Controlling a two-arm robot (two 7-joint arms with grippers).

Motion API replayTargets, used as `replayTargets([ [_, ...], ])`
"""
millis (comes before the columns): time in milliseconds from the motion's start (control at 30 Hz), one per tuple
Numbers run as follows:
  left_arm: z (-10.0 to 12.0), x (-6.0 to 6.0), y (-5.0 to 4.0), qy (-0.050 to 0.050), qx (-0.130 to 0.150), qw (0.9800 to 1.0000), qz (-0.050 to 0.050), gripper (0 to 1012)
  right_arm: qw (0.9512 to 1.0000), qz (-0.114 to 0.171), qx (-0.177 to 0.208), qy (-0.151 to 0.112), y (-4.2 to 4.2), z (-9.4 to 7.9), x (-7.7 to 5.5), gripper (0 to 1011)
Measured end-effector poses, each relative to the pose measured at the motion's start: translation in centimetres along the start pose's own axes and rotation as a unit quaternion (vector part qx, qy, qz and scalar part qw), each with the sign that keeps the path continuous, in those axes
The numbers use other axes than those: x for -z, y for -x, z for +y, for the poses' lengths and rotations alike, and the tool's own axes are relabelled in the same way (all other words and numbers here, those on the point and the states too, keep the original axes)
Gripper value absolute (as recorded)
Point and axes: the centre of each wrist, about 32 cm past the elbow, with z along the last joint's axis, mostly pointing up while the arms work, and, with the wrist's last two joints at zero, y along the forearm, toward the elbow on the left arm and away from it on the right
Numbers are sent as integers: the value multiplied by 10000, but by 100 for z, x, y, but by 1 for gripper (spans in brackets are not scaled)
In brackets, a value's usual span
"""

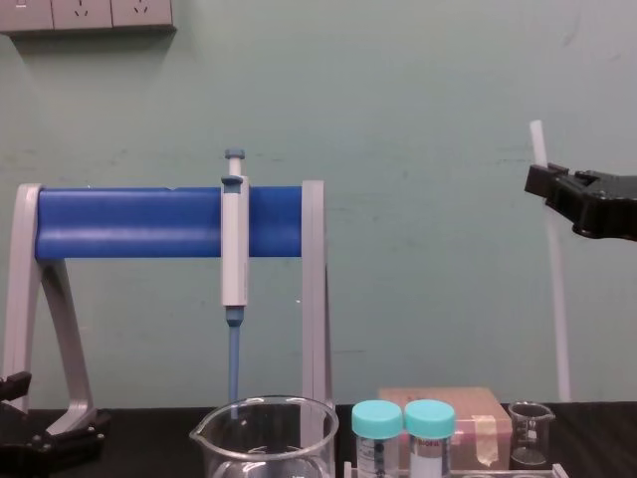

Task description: Pick up the stirring rod with one hand, then place it down.

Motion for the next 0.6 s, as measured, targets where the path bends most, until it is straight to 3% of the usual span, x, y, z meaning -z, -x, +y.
replayTargets([
  [600,0,0,0,0,0,10000,0,1000,9993,138,-331,-54,115,18,-7,68],
])
